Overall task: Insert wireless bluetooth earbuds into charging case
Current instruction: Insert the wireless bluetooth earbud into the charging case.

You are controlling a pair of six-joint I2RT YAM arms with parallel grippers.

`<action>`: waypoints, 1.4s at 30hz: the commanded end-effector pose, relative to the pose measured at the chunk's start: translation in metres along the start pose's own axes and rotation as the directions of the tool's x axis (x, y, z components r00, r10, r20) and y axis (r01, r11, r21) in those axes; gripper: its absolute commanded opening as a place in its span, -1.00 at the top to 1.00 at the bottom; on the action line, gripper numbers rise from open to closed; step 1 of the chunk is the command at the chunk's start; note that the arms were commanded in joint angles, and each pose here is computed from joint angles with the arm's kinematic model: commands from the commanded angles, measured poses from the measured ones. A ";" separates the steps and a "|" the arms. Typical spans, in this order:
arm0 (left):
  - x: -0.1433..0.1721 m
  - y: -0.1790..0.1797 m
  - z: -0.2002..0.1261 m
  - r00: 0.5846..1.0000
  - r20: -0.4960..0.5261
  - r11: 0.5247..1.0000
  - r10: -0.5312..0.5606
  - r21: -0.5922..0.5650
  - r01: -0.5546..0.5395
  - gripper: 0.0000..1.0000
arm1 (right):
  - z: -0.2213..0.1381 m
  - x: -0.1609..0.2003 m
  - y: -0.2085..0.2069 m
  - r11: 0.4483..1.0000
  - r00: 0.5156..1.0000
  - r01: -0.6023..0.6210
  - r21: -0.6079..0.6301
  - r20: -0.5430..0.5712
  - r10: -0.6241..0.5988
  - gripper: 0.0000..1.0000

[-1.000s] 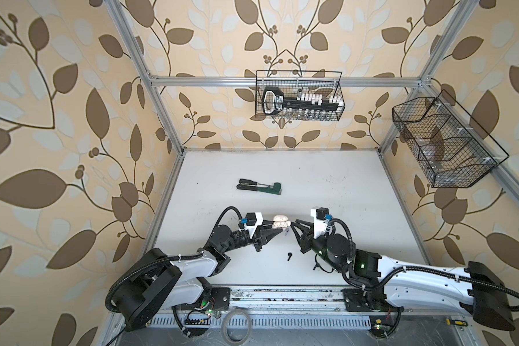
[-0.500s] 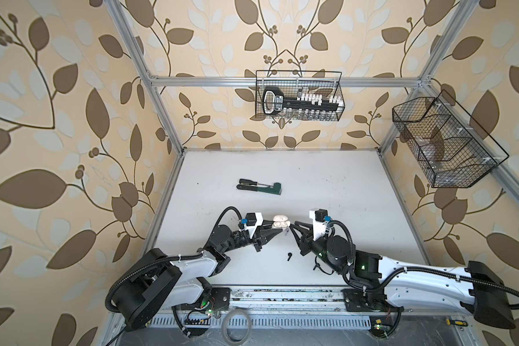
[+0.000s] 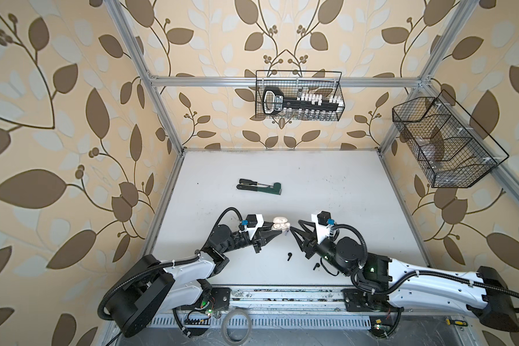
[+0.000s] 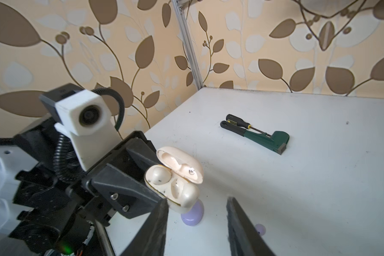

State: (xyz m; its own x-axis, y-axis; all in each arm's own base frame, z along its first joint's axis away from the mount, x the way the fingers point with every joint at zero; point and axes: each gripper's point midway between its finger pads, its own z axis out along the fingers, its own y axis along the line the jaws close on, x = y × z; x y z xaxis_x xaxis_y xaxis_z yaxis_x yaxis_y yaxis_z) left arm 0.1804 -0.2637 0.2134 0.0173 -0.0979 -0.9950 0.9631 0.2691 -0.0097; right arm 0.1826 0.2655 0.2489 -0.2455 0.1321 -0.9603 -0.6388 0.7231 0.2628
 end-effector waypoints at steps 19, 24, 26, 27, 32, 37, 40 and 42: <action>0.015 -0.041 -0.005 0.974 -0.202 0.965 0.105 0.259 -0.050 1.00 | -0.036 0.043 0.038 0.745 0.890 0.437 -0.504 0.122 -0.439 0.16; 0.014 -0.043 -0.006 0.973 -0.205 0.960 0.102 0.275 -0.043 1.00 | -0.027 0.052 0.039 0.744 0.883 0.433 -0.509 0.071 -0.465 0.23; 0.014 -0.044 -0.006 0.973 -0.206 0.959 0.103 0.279 -0.042 1.00 | -0.025 0.052 0.039 0.748 0.881 0.437 -0.499 0.069 -0.469 0.23; 0.015 -0.044 -0.007 0.973 -0.208 0.959 0.102 0.279 -0.040 1.00 | -0.024 0.051 0.039 0.750 0.880 0.440 -0.495 0.072 -0.469 0.23; 0.013 -0.045 -0.007 0.974 -0.205 0.957 0.100 0.286 -0.038 1.00 | -0.022 0.055 0.042 0.741 0.874 0.448 -0.500 0.070 -0.481 0.23; 0.011 -0.048 -0.007 0.975 -0.198 0.954 0.100 0.299 -0.038 1.00 | -0.018 0.061 0.044 0.733 0.868 0.450 -0.510 0.056 -0.494 0.30; 0.011 -0.049 -0.007 0.975 -0.199 0.952 0.099 0.304 -0.034 1.00 | -0.014 0.064 0.041 0.739 0.863 0.454 -0.498 0.039 -0.503 0.33; 0.011 -0.049 -0.007 0.975 -0.200 0.952 0.098 0.306 -0.033 1.00 | -0.011 0.064 0.039 0.746 0.862 0.457 -0.484 0.033 -0.506 0.33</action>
State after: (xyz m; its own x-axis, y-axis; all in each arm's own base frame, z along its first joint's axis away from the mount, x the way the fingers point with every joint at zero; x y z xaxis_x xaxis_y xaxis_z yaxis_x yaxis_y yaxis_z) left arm 0.1342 -0.2668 0.1716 -0.0401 0.1892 -0.9811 0.9992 0.0127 -0.0384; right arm 0.1276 0.2900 0.1799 0.0850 -0.2520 -0.9640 -0.9559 0.2522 -0.1502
